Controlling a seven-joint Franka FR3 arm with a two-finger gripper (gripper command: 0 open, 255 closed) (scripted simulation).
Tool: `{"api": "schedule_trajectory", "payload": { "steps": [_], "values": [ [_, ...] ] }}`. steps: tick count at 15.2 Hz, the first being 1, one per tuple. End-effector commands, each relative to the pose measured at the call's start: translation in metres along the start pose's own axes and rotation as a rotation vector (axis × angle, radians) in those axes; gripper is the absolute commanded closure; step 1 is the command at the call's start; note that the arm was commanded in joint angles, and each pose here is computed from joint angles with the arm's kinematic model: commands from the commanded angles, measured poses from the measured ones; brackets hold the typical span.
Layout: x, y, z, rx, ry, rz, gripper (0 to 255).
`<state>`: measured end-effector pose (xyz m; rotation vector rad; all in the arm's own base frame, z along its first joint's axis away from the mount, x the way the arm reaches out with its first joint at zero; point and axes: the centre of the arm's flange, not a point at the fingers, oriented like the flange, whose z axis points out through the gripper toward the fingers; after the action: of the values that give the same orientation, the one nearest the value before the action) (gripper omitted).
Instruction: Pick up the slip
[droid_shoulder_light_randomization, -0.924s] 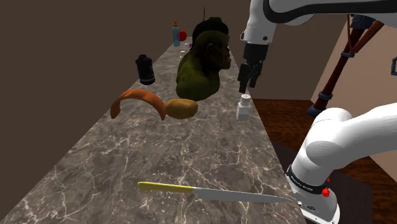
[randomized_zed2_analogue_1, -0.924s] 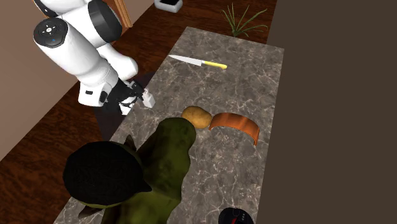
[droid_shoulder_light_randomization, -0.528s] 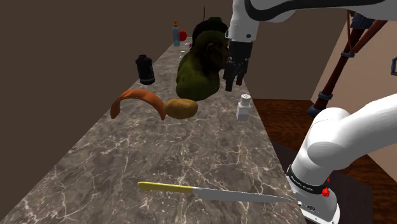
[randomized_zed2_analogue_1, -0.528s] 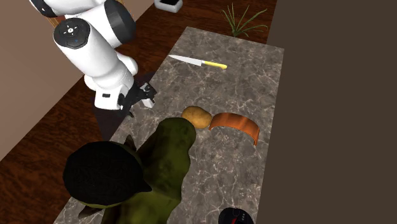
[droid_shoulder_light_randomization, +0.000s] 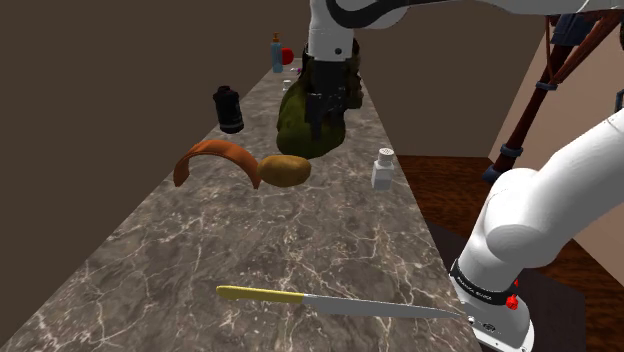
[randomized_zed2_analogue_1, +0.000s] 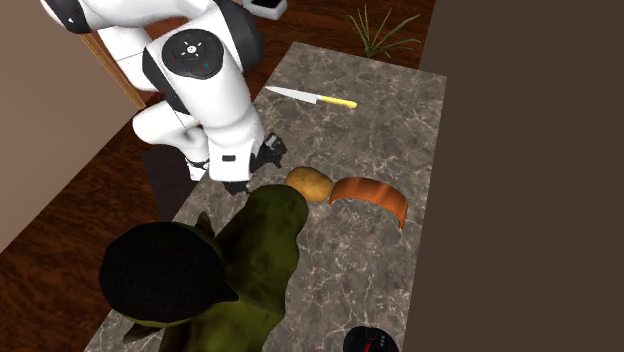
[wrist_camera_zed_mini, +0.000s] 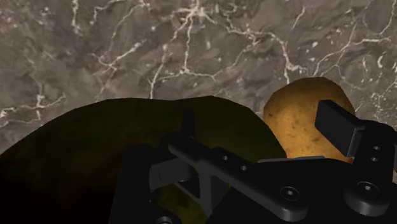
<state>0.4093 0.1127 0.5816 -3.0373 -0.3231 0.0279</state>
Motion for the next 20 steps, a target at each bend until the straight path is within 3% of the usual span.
{"api": "schedule_trajectory", "payload": {
  "steps": [1,16,20],
  "values": [
    [0.025,-0.016,-0.005,-0.008,0.0,-0.028,0],
    [0.172,-0.157,-0.015,-0.077,-0.004,-0.232,0],
    [0.192,-0.18,-0.01,-0.087,-0.004,-0.262,0]
  ]
}}
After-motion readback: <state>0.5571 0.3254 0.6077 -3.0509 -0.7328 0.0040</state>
